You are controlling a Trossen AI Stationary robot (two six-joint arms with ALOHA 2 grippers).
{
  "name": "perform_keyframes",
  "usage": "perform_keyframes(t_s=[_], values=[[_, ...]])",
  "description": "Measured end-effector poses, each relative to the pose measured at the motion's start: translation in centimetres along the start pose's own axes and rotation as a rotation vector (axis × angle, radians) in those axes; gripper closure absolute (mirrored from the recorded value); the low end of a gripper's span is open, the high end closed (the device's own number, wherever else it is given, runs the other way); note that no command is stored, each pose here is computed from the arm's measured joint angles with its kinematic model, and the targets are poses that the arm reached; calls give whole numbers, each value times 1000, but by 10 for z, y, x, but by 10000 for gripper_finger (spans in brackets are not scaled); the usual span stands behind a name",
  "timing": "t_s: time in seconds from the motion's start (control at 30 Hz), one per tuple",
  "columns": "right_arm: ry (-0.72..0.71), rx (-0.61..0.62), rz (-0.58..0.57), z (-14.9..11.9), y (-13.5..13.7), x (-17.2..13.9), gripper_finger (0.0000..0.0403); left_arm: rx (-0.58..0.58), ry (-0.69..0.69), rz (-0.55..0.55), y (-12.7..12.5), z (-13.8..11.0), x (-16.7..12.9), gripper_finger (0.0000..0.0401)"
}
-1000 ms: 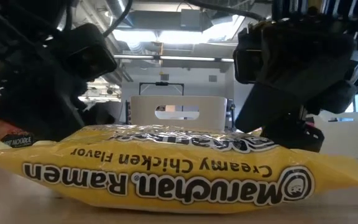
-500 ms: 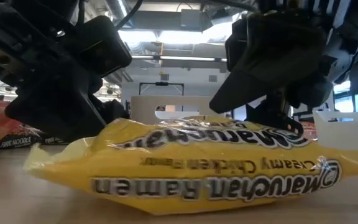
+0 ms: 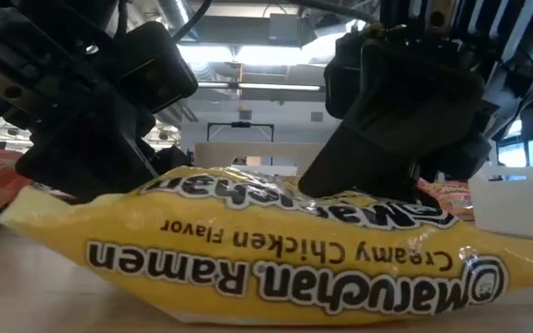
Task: Sort Maruchan noodles
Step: Put the yellow noodle pack into the top white bin
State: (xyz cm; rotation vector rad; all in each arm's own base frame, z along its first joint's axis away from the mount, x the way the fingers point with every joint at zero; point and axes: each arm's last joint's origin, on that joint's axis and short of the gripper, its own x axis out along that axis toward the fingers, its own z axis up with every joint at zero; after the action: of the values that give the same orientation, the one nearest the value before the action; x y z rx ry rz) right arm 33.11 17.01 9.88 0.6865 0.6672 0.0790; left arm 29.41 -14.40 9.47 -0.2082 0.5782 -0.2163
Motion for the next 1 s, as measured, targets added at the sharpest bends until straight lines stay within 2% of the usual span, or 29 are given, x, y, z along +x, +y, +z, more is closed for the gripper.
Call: perform_keyframes(t_s=[0.17,0.3,0.4,0.7,1.0], values=[[-5,-31,7,1,1,0,232,2,0,-1,0,0,0,222],[-5,-67,14,1,2,0,268,2,14,-44,-2,2,-2,222],[-6,-99,19,0,4,-2,277,3,56,-77,-3,5,-7,222],[1,-201,43,1,13,-9,284,-6,153,-60,-12,16,-35,222],[-9,-230,69,3,16,-11,321,13,135,-61,-20,18,-41,222]])
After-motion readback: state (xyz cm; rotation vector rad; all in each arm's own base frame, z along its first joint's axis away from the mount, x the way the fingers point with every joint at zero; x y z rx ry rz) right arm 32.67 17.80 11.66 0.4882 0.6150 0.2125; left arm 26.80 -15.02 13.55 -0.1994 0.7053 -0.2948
